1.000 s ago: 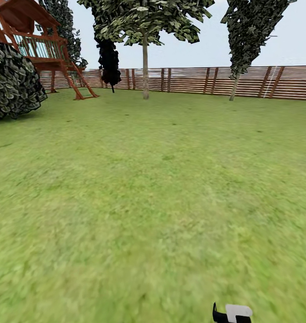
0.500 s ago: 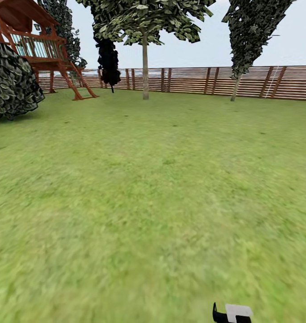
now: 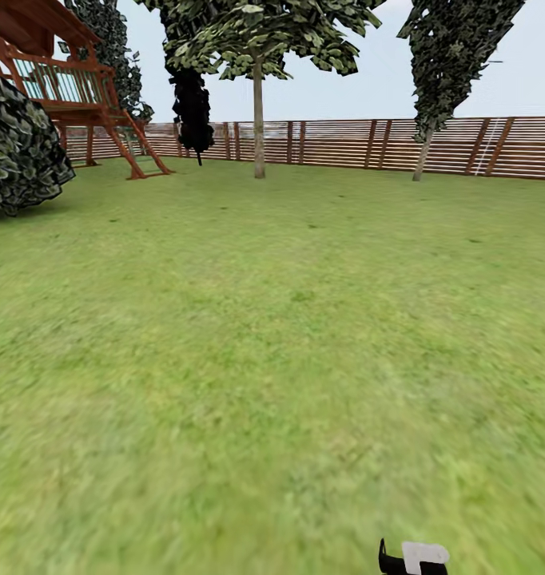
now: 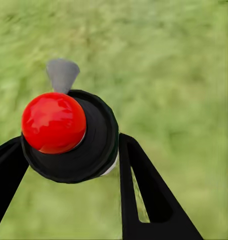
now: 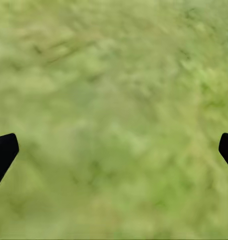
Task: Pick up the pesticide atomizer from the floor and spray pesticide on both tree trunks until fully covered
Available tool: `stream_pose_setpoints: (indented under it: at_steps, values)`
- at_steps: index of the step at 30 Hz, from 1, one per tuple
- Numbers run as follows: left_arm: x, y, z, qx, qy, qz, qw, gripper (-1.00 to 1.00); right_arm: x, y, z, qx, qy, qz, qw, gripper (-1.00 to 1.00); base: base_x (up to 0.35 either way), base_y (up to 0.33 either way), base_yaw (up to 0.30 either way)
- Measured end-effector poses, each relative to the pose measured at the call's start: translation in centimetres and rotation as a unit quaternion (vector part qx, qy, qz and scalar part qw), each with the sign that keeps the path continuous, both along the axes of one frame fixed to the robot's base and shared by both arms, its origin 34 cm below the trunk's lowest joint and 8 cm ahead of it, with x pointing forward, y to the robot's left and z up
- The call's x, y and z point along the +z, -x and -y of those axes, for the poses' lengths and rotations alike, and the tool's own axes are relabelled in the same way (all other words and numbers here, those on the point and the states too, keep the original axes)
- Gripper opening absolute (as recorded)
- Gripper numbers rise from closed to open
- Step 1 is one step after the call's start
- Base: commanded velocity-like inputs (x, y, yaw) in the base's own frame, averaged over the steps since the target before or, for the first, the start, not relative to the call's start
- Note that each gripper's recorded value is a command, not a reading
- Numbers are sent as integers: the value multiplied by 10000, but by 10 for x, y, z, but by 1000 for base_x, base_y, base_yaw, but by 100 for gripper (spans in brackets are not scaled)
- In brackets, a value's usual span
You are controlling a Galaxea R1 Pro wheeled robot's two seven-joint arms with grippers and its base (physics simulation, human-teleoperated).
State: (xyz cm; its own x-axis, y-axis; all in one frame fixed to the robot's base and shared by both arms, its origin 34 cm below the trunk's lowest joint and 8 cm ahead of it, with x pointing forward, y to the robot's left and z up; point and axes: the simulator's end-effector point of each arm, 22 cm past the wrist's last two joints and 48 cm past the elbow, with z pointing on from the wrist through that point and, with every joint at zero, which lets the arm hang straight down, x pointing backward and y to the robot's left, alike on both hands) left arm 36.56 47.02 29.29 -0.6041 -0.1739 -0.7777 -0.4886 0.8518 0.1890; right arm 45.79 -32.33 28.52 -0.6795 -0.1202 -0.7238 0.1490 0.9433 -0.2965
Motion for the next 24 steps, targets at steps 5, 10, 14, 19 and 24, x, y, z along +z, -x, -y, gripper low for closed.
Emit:
stream_pose_setpoints:
  at_steps: [5,10,14,19,24]
  values:
    - [0,0,0,0,0,0,10000,-100,0,0,0,0,0,1,10000,100,337,0,0]
    - [0,0,0,6,0,1,10000,-100,0,0,0,0,0,0,10000,100,337,0,0]
    - [0,0,0,3,0,0,10000,-100,0,0,0,0,0,1,10000,100,337,0,0]
    - [0,0,0,1,0,0,10000,-100,0,0,0,0,0,1,10000,100,337,0,0]
    - [0,0,0,2,0,0,10000,-100,0,0,0,0,0,4,10000,100,337,0,0]
